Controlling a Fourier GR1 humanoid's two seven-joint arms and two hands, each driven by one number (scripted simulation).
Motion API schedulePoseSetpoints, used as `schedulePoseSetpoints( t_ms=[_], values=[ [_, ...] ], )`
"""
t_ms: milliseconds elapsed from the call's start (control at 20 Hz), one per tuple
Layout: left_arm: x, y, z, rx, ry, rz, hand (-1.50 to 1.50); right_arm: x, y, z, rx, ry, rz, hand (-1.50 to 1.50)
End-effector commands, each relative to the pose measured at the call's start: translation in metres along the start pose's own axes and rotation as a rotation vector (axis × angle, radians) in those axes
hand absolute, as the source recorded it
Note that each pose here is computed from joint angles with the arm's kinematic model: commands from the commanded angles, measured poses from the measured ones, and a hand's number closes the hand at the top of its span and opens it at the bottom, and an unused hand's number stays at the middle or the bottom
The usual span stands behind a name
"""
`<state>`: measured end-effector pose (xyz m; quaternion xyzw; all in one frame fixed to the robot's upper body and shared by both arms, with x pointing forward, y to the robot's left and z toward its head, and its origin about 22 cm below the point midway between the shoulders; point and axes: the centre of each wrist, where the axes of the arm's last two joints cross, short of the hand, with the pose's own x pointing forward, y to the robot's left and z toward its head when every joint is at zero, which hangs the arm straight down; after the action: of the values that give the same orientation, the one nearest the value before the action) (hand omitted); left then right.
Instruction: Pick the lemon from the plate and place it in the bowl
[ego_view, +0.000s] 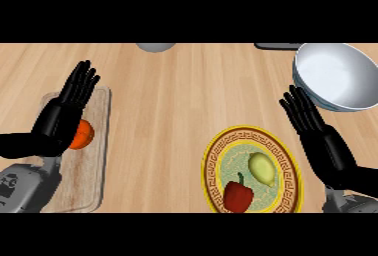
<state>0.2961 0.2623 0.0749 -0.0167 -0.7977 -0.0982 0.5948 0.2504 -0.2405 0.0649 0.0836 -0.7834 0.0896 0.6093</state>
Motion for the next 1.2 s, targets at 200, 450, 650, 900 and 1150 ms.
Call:
schedulePoseSetpoints(
  t_ms=[200,450,650,900,1150],
  values=[
    [-0.029,0.044,0.03,0.253,0.212,-0.139,0.0,0.085,-0.008,-0.007,0.226,-0.775,0.147,1.5],
    [-0.036,0.055,0.048,0.337,0.317,-0.137,0.0,0.008,-0.082,0.072,-0.264,-0.426,0.571,-1.5],
    [-0.036,0.053,0.046,0.345,0.315,-0.146,0.0,-0.04,-0.064,0.126,-0.233,-0.603,0.593,-1.5],
    [-0.018,0.047,0.047,0.287,0.319,-0.15,0.0,-0.087,-0.064,0.198,-0.242,-0.601,0.662,-1.5],
    [-0.008,0.038,0.038,0.293,0.298,-0.156,0.0,-0.075,-0.102,0.221,-0.267,-0.585,0.668,-1.5]
  ],
)
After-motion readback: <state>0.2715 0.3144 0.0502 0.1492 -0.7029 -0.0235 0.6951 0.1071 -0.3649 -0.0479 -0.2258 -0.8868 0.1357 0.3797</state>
